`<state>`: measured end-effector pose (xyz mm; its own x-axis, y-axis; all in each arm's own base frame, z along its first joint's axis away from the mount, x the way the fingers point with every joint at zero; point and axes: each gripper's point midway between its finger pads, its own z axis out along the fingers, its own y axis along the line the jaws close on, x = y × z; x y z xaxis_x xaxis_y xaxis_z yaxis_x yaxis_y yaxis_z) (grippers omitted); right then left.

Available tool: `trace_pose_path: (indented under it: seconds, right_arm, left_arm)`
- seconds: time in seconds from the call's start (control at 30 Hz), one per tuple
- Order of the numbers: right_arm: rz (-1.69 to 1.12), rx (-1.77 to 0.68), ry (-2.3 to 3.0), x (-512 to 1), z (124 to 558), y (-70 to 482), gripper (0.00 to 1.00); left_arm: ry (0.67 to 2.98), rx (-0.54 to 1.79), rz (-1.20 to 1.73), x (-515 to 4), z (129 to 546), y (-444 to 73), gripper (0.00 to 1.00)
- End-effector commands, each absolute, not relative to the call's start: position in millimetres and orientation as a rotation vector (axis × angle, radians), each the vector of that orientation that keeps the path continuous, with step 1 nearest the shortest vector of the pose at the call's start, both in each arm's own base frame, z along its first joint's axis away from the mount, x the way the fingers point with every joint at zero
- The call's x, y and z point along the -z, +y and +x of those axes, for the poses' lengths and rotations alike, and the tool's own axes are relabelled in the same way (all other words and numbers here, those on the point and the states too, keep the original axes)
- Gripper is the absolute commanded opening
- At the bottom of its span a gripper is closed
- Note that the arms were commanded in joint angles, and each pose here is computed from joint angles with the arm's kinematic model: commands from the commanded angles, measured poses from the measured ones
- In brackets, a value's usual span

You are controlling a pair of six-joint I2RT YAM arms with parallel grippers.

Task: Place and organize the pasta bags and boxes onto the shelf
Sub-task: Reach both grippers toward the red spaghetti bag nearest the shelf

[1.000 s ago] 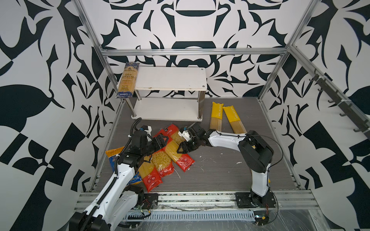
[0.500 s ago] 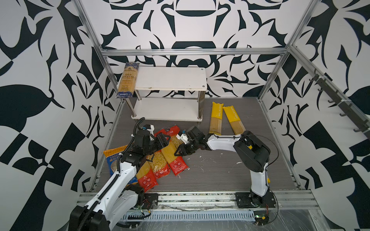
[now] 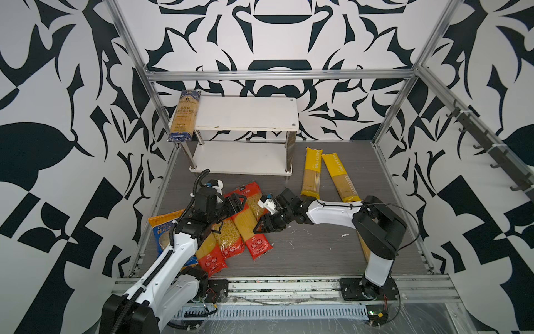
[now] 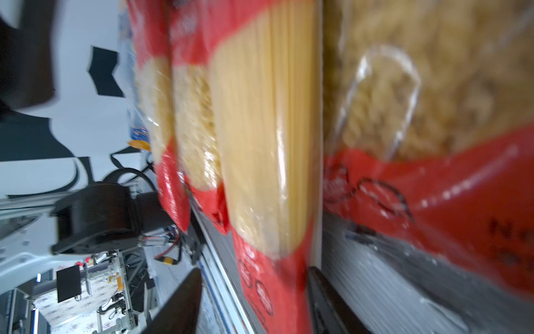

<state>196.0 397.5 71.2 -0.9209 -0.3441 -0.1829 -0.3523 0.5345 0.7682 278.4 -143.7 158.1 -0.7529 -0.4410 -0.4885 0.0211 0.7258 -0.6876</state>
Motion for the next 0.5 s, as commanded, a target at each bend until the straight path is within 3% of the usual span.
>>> trace_pose_path:
  seconds: [0.0,0.17,0.3,0.37,0.47]
  right_arm:
    - [-0.536,-1.258,2.842,-51.6,187.3,383.7,0.63]
    - [-0.605,-1.224,2.861,-41.2,166.5,396.9,0.66]
    - [-0.566,-1.430,2.766,-57.4,162.6,422.0,0.60]
    - [-0.544,-1.490,2.724,-67.2,164.5,428.7,0.51]
    - [-0.550,-1.531,2.678,-79.2,165.6,432.1,0.28]
  left_arm:
    - [2.237,0.940,-0.279,-171.1,283.4,-149.2,0.76]
    - [2.238,0.952,-0.276,-170.7,283.1,-150.7,0.76]
    - [2.238,0.953,-0.281,-169.3,281.4,-150.1,0.76]
    - [2.235,0.950,-0.289,-169.1,280.1,-148.7,0.76]
    - [2.234,0.939,-0.310,-172.2,278.6,-145.4,0.76]
